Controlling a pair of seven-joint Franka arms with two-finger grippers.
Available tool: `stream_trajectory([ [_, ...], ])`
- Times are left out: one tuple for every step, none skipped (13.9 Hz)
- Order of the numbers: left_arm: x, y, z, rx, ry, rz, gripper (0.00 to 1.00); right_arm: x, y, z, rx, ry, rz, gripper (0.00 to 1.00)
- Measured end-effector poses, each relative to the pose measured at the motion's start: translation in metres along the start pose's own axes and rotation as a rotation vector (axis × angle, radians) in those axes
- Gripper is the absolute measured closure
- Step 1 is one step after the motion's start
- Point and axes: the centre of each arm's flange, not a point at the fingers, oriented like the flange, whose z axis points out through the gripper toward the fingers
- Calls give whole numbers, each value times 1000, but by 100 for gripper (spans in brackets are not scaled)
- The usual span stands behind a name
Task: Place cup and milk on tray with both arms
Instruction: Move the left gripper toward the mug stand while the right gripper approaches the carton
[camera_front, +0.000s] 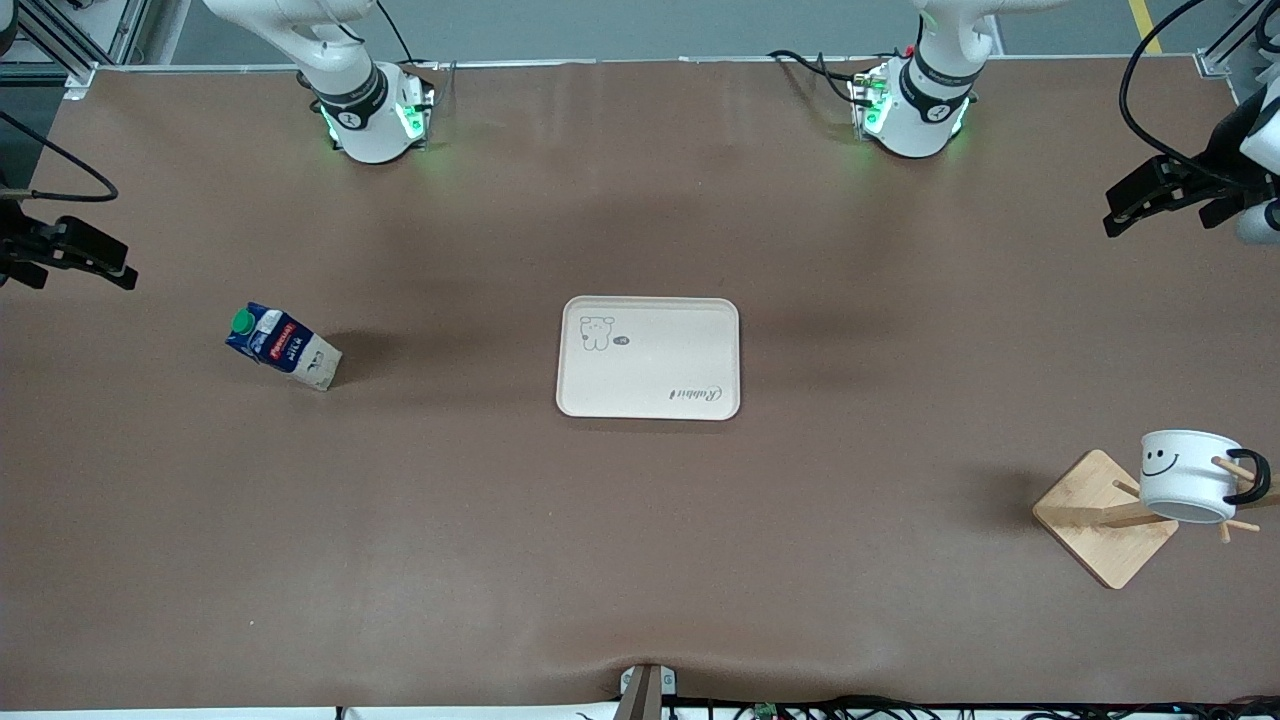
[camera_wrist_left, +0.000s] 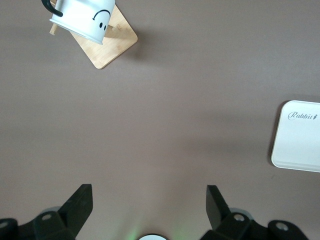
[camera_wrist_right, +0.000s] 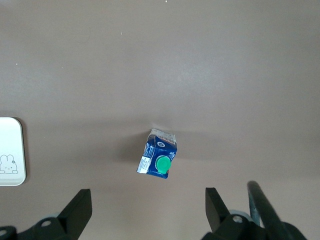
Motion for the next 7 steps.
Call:
stream_trajectory([
  [0,0,0,0,0,0,0,0,0,0,0,0,0,0],
  [0,0,0,0,0,-1,0,0,0,0,0,0,0,0],
  [0,-1,0,0,0,-2,0,1,0,1,0,1,0,0],
  [0,-2,0,0,0,-4,0,1,0,1,0,1,0,0],
  [0,-3,0,0,-1,-6,0,1,0,1,0,3,0,0],
  [1,-4,1,0,-2,-7,0,1,0,1,0,4,0,0],
  [3,-5,3,0,-5,-9,0,1,0,1,0,5,1,0],
])
